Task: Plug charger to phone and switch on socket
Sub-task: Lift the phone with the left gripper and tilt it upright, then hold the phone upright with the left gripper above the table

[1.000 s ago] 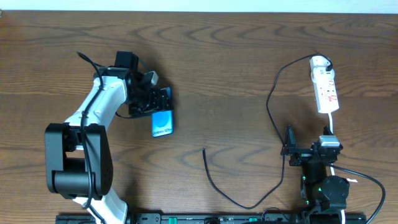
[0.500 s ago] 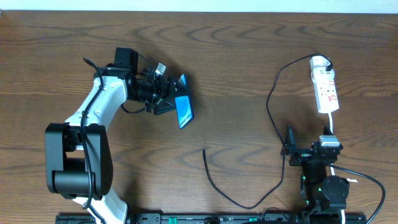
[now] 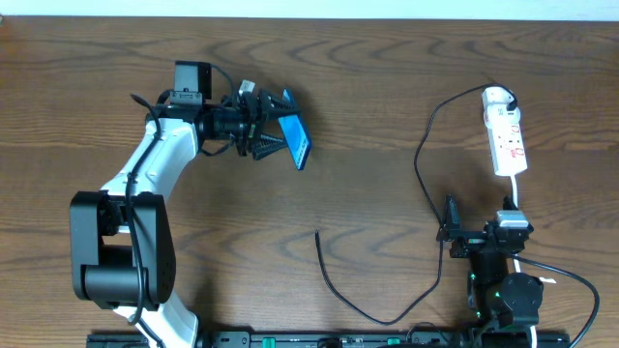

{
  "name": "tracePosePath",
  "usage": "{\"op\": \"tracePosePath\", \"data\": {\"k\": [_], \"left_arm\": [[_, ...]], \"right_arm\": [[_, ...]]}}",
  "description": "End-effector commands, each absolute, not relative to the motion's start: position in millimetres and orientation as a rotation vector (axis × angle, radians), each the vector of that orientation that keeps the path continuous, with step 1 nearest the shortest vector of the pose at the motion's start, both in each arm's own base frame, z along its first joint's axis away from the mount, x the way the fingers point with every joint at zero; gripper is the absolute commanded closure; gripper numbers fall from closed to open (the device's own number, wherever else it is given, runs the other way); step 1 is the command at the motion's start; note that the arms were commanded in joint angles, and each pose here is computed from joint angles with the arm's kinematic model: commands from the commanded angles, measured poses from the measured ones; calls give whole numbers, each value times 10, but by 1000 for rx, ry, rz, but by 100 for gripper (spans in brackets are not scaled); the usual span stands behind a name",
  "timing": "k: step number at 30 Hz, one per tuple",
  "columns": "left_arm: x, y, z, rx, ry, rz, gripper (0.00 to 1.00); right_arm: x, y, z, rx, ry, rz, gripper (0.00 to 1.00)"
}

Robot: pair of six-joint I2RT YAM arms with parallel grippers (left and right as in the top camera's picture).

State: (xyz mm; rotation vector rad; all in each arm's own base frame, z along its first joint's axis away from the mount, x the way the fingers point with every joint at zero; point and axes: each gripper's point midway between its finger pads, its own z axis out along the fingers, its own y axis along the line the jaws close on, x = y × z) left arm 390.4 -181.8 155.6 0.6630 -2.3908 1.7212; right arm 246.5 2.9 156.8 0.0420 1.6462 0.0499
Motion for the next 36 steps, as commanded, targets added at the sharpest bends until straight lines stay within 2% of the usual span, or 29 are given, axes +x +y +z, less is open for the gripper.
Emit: {"op": "tracePosePath", "data": {"k": [1,16,36], "left_arm": [[3848,-1882,1871,685,-2234,1777,92],[3912,-1941,2221,697,-2021,1832,93],[3900,-1938,2253,800,-1906,1757,93]], "right_arm": [[2463,46,1558,26,1649,46,1],[2463,46,1558,26,1649,46,1],[2463,46,1558,26,1649,46,1]]}}
